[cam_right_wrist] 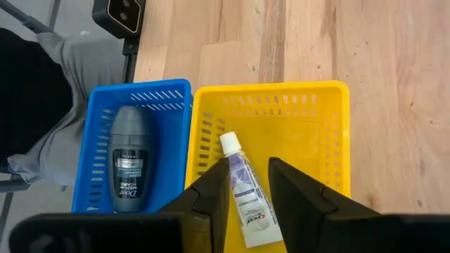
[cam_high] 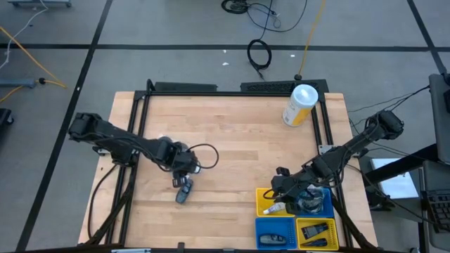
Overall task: Pick & Place Travel size toiletries
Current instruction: Put the white toothpaste into the top yellow bin
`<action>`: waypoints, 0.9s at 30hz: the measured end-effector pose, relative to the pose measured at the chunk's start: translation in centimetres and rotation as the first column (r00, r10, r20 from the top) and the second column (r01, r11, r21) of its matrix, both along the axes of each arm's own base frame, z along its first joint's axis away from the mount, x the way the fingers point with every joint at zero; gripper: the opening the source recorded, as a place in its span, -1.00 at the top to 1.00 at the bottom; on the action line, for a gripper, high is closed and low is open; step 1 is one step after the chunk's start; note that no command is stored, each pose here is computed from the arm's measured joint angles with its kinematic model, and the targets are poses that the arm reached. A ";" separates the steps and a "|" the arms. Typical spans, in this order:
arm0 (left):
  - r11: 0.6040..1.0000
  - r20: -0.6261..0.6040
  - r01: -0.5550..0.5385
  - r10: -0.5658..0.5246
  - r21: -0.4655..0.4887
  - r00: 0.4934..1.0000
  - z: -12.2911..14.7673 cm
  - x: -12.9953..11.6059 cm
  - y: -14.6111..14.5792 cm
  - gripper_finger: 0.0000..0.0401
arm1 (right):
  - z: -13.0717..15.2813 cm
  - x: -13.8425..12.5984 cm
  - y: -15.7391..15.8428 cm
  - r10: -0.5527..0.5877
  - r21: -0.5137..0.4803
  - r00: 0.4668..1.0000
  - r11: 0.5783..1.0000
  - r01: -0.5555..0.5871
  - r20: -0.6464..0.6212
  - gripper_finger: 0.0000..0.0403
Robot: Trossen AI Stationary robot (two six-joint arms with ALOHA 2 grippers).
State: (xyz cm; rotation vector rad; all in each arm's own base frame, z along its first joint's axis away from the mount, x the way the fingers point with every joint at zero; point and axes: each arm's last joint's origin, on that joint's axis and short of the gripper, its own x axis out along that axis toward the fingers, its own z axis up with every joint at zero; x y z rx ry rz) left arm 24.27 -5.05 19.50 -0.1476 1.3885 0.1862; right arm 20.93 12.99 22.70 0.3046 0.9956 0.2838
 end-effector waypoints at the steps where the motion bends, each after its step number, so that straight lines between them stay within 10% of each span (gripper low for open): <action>1: 1.000 -0.012 -0.004 0.004 0.002 1.000 -0.3 -0.2 0.0 0.24 | 0.0 0.0 0.0 0.000 0.000 1.000 1.000 0.000 0.001 0.55; 27: 0.993 -0.035 -0.114 0.113 -0.025 0.993 -5.1 -2.5 0.5 0.24 | 0.3 0.3 0.2 0.049 -0.012 0.996 0.999 -0.048 0.068 0.55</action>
